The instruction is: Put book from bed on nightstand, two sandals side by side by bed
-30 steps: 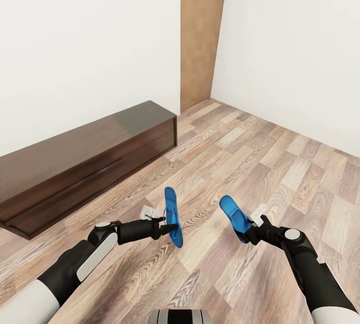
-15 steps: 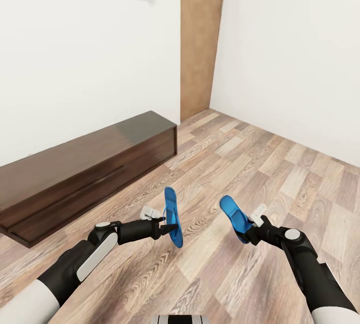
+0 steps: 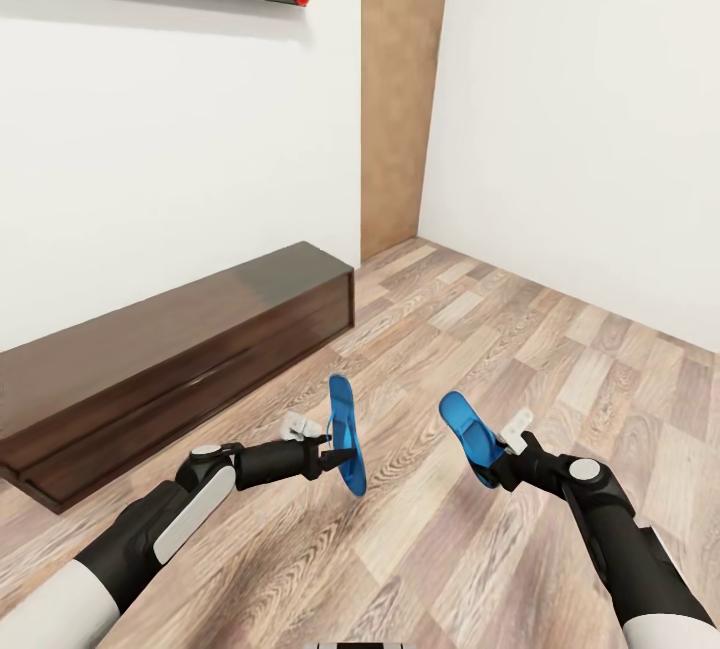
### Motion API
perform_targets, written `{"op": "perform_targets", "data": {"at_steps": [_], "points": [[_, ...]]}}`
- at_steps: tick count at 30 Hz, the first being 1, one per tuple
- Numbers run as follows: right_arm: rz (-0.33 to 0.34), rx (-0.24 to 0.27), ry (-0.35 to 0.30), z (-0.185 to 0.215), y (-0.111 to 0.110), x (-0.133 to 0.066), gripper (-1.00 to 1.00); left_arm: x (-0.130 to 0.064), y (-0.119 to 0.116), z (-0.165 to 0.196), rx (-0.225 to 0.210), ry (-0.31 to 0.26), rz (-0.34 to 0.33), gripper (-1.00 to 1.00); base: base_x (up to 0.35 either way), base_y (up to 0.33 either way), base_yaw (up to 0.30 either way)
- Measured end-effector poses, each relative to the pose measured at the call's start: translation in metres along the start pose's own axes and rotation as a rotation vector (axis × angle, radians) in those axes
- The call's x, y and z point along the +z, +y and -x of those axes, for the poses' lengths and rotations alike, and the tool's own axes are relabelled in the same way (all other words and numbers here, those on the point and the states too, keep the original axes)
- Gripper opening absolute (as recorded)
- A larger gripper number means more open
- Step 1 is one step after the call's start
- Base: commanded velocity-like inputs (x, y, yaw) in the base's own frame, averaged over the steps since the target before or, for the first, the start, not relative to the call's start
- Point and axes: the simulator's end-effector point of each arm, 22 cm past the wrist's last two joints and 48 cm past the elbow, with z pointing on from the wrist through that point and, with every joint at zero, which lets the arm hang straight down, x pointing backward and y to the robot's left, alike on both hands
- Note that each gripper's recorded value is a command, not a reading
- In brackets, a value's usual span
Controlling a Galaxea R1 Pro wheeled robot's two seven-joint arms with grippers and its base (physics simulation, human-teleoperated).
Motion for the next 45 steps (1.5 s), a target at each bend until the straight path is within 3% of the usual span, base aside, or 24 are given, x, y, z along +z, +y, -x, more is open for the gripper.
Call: {"op": "perform_targets", "data": {"at_steps": [29,45], "points": [[-0.062,-0.033,-0.095,0.052,-0.019,-0.044,-1.00,-0.024,-0.039,0.047,0.098,-0.065,-0.004,-1.00,0.000,0.000,0.000],[-0.097,-0.051,-0.147,0.079,-0.027,-0.071,-1.00,-0.029,-0.074,0.072,0.149,-0.107,-0.029,-1.00,0.000,0.000,0.000]]}}
